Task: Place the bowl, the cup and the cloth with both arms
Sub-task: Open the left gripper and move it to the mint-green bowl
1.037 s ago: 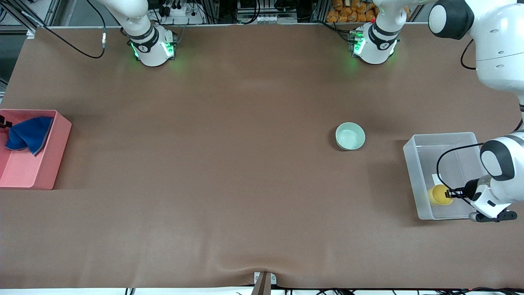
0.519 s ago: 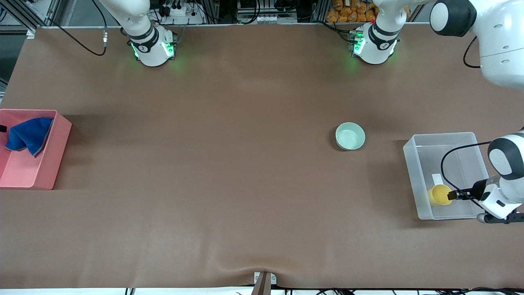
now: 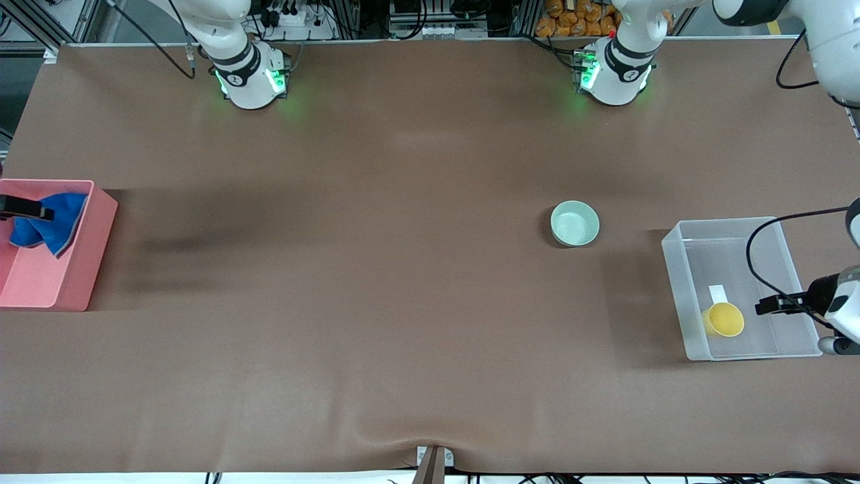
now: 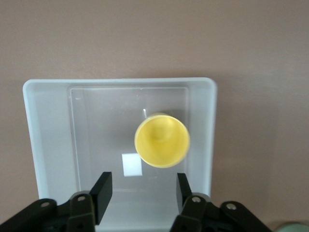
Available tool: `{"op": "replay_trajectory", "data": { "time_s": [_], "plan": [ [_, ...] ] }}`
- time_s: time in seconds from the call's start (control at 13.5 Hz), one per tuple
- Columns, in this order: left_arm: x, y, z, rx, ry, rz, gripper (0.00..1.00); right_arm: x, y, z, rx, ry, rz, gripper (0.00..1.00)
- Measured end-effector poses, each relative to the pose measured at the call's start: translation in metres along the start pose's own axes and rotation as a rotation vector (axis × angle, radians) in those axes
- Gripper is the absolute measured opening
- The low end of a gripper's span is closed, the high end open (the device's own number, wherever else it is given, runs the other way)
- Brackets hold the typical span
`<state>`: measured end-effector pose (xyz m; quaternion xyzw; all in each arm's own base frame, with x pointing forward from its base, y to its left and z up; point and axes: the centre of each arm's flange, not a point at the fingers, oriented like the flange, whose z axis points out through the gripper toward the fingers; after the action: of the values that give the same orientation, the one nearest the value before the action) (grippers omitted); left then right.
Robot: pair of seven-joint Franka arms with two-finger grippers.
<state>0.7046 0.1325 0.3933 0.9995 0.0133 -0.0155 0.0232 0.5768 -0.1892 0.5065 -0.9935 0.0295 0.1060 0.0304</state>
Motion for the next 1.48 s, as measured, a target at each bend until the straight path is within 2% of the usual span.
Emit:
{"op": "replay_trajectory", "data": {
  "time_s": [0.22,0.52,0.67,0.81,0.96,1.04,1.26,1.48],
  "plan": [
    [-0.011,0.045,-0.03,-0.02,-0.018,-0.006,0.61,-0.017,-0.073,-0.039,-0.024,0.03,0.017,1.0],
    [-0.043,0.102,-0.024,-0.058,-0.079,0.024,0.61,-0.055,-0.127,-0.083,-0.033,0.071,-0.019,1.0],
    [-0.065,0.122,-0.014,-0.069,-0.09,0.021,0.61,-0.072,-0.155,-0.096,-0.038,0.073,-0.058,1.0],
    [-0.089,0.148,0.007,-0.067,-0.075,0.017,0.65,-0.085,-0.177,-0.103,-0.043,0.053,-0.039,1.0],
    [-0.112,0.174,0.031,-0.066,-0.083,0.008,0.7,-0.094,-0.183,-0.106,-0.046,0.026,-0.024,1.0],
    [-0.121,0.187,0.04,-0.064,-0.094,-0.003,0.75,-0.095,-0.182,-0.107,-0.043,0.026,-0.02,1.0],
    [-0.134,0.216,0.057,-0.059,-0.11,-0.024,0.79,-0.094,-0.177,-0.108,-0.036,0.03,-0.012,1.0],
    [-0.159,0.231,0.1,-0.02,-0.104,-0.034,0.83,-0.089,-0.176,-0.114,-0.034,0.083,-0.011,1.0]
  ]
}}
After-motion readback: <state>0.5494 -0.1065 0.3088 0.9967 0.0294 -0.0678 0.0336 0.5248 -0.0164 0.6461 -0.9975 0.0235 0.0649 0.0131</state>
